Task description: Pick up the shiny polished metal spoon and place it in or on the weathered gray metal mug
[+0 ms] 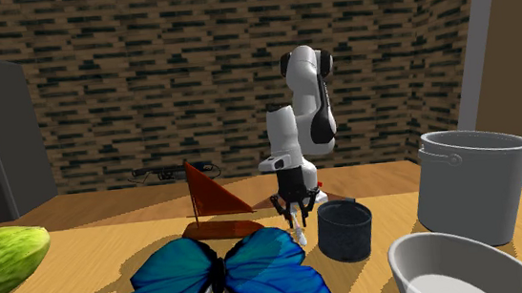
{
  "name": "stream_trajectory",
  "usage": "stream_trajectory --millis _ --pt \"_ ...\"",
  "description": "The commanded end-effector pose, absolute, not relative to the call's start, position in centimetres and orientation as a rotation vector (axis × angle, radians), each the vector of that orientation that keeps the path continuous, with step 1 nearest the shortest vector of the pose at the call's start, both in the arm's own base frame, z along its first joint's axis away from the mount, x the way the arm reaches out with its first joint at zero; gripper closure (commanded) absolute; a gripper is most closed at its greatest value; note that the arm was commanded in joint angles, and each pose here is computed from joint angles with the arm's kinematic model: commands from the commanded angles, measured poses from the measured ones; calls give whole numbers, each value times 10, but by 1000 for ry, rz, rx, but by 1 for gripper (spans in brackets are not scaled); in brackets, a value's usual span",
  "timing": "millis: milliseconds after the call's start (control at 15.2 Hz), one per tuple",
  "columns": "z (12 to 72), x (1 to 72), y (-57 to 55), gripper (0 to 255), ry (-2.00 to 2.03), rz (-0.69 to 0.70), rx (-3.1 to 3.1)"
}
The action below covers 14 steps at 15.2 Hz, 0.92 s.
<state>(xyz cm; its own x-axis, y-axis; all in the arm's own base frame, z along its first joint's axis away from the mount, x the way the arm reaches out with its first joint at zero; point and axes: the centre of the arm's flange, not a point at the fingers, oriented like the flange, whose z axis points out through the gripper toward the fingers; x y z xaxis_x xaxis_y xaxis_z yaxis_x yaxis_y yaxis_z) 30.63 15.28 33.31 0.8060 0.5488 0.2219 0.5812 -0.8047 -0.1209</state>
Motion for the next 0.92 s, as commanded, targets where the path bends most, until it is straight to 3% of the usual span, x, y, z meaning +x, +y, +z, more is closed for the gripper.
stream_trajectory --millis 0,858 --pt "333 306 153 255 -887 -262 -2809" --pt "365 306 153 255 -887 -262 -2809"
